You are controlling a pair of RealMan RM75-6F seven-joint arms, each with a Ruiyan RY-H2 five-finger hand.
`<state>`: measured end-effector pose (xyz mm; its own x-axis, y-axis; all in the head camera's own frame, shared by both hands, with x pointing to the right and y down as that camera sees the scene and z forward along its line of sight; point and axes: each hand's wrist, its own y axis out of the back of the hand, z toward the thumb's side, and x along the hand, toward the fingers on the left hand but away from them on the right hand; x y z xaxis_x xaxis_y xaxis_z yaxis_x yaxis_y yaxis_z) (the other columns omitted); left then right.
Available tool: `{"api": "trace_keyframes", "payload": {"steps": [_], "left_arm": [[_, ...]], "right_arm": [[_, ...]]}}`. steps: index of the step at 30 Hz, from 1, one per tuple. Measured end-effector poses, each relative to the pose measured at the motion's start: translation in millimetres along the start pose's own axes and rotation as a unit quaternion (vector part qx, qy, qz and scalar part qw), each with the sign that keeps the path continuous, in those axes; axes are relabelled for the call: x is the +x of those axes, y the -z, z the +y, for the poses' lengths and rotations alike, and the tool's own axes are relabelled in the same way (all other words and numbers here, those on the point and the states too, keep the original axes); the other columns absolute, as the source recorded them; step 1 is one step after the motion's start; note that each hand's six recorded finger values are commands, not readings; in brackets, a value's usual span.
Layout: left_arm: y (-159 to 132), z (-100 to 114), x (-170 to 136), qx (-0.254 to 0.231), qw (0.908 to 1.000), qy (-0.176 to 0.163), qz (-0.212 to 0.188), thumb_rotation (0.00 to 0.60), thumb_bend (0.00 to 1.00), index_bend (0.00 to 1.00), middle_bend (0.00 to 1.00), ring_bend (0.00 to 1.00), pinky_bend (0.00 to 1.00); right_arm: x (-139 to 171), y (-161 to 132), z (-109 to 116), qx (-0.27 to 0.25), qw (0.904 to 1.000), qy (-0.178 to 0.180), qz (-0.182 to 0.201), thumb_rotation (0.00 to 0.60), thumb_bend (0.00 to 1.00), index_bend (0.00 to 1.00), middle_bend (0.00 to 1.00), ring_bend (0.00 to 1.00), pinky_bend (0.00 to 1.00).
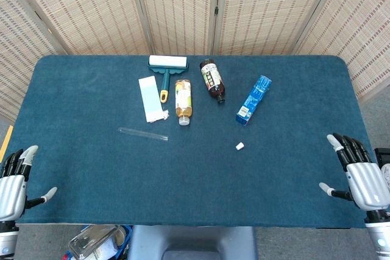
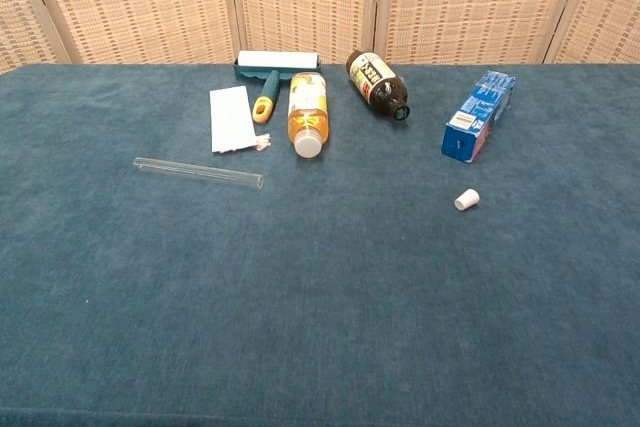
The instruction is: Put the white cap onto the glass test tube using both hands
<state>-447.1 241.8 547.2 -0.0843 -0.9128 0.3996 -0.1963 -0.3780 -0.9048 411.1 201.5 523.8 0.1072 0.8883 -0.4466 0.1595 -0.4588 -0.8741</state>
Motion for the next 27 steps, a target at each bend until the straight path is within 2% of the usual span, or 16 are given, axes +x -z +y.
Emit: {"api": "trace_keyframes", "payload": {"steps": [13, 17, 20, 24, 27], "left_arm": [[-5.4, -1.6, 5.7, -0.006, 0.9998, 0.000, -0.018, 0.600, 0.12, 0.00, 0.00, 0.03, 0.05], [-13.7, -2.0, 17.7, -0.003, 0.9993, 0.001, -0.037, 0.600, 0.12, 0.00, 0.00, 0.09, 0.08], [-23.8, -1.2, 32.7, 0.001, 0.9983, -0.001, -0.058, 0.600, 0.12, 0.03, 0.09, 0.23, 0.27], [-44.7, -4.1, 59.9, 0.008, 0.9950, 0.008, -0.099, 0.600, 0.12, 0.09, 0.32, 0.45, 0.64], [-61.1, -9.6, 79.9, 0.018, 0.9914, 0.018, -0.128, 0.600, 0.12, 0.14, 0.45, 0.55, 0.77]], "right_arm": [[-1.3, 0.0, 3.2, -0.004, 1.0000, 0.006, 0.006, 0.600, 0.00, 0.00, 0.05, 0.03, 0.03], [-3.7, -3.1, 4.7, -0.004, 0.9999, 0.008, 0.013, 0.600, 0.00, 0.00, 0.05, 0.03, 0.03], [-6.8, -6.2, 4.9, -0.005, 0.9998, 0.005, 0.018, 0.600, 0.00, 0.00, 0.05, 0.04, 0.03], [-11.6, -12.0, 6.4, -0.003, 0.9996, 0.004, 0.029, 0.600, 0.00, 0.00, 0.05, 0.04, 0.03], [-13.8, -14.4, 6.3, -0.002, 0.9995, 0.001, 0.033, 0.600, 0.00, 0.00, 0.05, 0.04, 0.03]]}}
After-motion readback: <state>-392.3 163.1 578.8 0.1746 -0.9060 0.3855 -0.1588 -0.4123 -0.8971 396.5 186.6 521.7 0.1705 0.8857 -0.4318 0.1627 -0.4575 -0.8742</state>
